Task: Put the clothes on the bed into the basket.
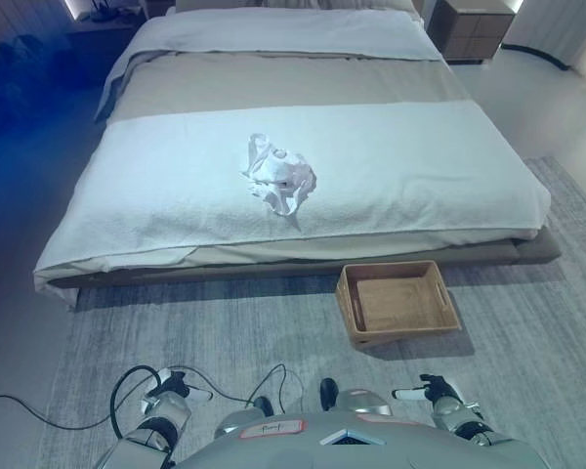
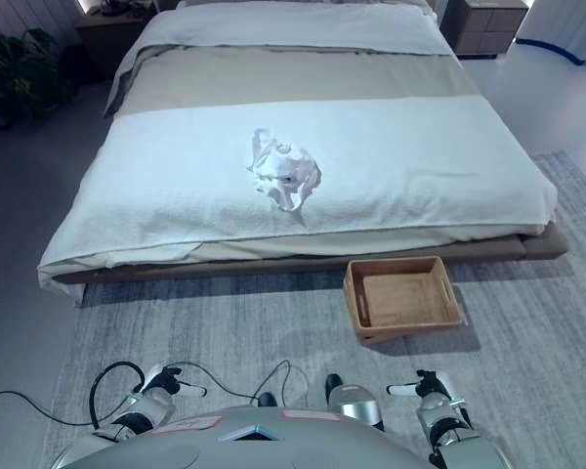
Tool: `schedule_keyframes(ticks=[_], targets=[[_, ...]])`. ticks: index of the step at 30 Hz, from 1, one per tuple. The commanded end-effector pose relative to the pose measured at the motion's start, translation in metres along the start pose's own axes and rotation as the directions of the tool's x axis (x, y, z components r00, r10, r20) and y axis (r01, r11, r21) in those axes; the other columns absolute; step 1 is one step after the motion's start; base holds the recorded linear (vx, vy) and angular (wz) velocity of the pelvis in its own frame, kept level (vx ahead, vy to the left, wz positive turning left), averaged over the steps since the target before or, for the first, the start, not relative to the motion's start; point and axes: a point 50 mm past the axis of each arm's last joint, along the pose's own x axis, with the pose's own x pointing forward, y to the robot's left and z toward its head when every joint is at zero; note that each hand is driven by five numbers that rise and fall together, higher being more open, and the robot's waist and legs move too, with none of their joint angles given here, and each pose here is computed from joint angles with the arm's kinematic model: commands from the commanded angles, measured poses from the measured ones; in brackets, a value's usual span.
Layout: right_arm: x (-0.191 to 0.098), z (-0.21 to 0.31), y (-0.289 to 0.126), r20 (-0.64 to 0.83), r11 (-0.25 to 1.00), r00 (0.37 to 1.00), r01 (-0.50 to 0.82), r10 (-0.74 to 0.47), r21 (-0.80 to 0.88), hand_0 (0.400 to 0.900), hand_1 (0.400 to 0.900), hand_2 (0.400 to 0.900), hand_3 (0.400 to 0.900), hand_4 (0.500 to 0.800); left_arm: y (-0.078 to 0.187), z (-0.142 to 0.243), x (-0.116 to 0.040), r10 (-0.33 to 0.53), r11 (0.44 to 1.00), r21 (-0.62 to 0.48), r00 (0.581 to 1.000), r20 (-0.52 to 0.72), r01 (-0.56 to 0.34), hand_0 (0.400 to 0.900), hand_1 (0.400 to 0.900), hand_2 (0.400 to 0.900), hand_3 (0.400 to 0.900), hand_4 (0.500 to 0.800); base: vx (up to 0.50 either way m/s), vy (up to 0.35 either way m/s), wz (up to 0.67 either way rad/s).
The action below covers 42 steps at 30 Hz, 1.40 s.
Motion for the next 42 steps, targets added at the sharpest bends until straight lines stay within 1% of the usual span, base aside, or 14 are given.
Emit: schedule_keyframes(ticks=[1,2,4,10,17,21,24,27,28,29,31,36,37,42], targets=[[0.005,0.033,-0.042,0.067,0.992,0.989,0.127,-0.128,0.023,0.9,0.9,0.9,0.9,0.8,0.041,0.023,0.006,0.144,0.99,-0.007,0.988,0.054,-0.144,0.9,0.9,0.9,0.9,0.8,-0.025,0.216,0.36],[0.005,0.032,-0.041,0.065,0.992,0.99,0.126,-0.128,0.032,0.9,0.9,0.9,0.9,0.8,0.045,0.031,0.005,0.152,0.988,-0.022,0.985,0.08,-0.151,0.9,0.9,0.9,0.9,0.8,0.021,0.194,0.31],[0.005,0.031,-0.039,0.062,0.992,0.991,0.12,-0.122,0.042,0.9,0.9,0.9,0.9,0.8,0.044,0.033,0.005,0.139,0.99,-0.018,0.986,0.087,-0.138,0.9,0.9,0.9,0.9,0.8,0.126,0.138,0.16],[0.006,0.021,-0.042,0.023,0.99,0.991,0.132,-0.133,0.059,0.9,0.9,0.9,0.9,0.8,0.049,0.047,0.003,0.149,0.989,-0.032,0.98,0.133,-0.146,0.9,0.9,0.9,0.9,0.8,0.326,0.033,0.15],[0.006,0.011,-0.046,0.007,0.988,0.99,0.137,-0.138,0.076,0.9,0.9,0.9,0.9,0.8,0.043,0.053,0.0,0.125,0.992,-0.021,0.976,0.176,-0.123,0.9,0.9,0.9,0.9,0.8,0.616,-0.115,0.4],[0.006,0.017,-0.052,0.026,0.982,0.987,0.158,-0.161,0.1,0.9,0.9,0.9,0.9,0.8,0.041,0.064,-0.002,0.129,0.992,-0.027,0.969,0.21,-0.126,0.9,0.9,0.9,0.9,0.8,0.558,-0.243,0.24],[0.005,0.04,-0.061,0.092,0.974,0.976,0.183,-0.196,0.131,0.9,0.9,0.9,0.9,0.8,0.044,0.069,-0.003,0.159,0.987,-0.047,0.961,0.225,-0.152,0.9,0.9,0.9,0.9,0.8,0.33,-0.183,-0.16],[0.004,0.048,-0.062,0.117,0.974,0.973,0.186,-0.201,0.128,0.9,0.9,0.9,0.9,0.8,0.043,0.055,-0.001,0.159,0.987,-0.058,0.97,0.183,-0.151,0.9,0.9,0.9,0.9,0.8,0.539,-0.114,-0.6],[0.004,0.047,-0.06,0.119,0.978,0.974,0.18,-0.192,0.101,0.9,0.9,0.9,0.9,0.8,0.039,0.037,0.001,0.152,0.988,-0.06,0.98,0.125,-0.145,0.9,0.9,0.9,0.9,0.8,0.478,-0.012,-0.51],[0.004,0.047,-0.06,0.119,0.979,0.974,0.18,-0.191,0.101,0.9,0.9,0.9,0.9,0.8,0.039,0.037,0.001,0.152,0.988,-0.06,0.98,0.125,-0.145,0.9,0.9,0.9,0.9,0.8,0.527,0.041,-0.46],[0.004,0.048,-0.06,0.13,0.981,0.974,0.179,-0.187,0.076,0.9,0.9,0.9,0.9,0.8,0.038,0.021,0.003,0.15,0.987,-0.065,0.986,0.074,-0.145,0.9,0.9,0.9,0.9,0.8,0.5,0.115,-0.34],[0.005,0.046,-0.066,0.133,0.981,0.972,0.19,-0.195,0.047,0.9,0.9,0.9,0.9,0.8,0.03,0.007,0.004,0.126,0.991,-0.047,0.992,0.025,-0.124,0.9,0.9,0.9,0.9,0.8,0.619,0.203,-0.42],[0.005,0.044,-0.062,0.135,0.983,0.974,0.181,-0.181,0.01,0.9,0.9,0.9,0.9,0.8,0.028,0.004,0.004,0.119,0.992,-0.04,0.993,0.014,-0.118,0.9,0.9,0.9,0.9,0.8,0.665,0.226,-0.89],[0.004,0.051,-0.055,0.166,0.987,0.974,0.159,-0.156,0.0,0.9,0.9,0.9,0.9,0.8,0.029,-0.008,0.005,0.118,0.992,-0.035,0.992,-0.034,-0.119,0.9,0.9,0.9,0.9,0.8,0.6,0.267,-0.41]])
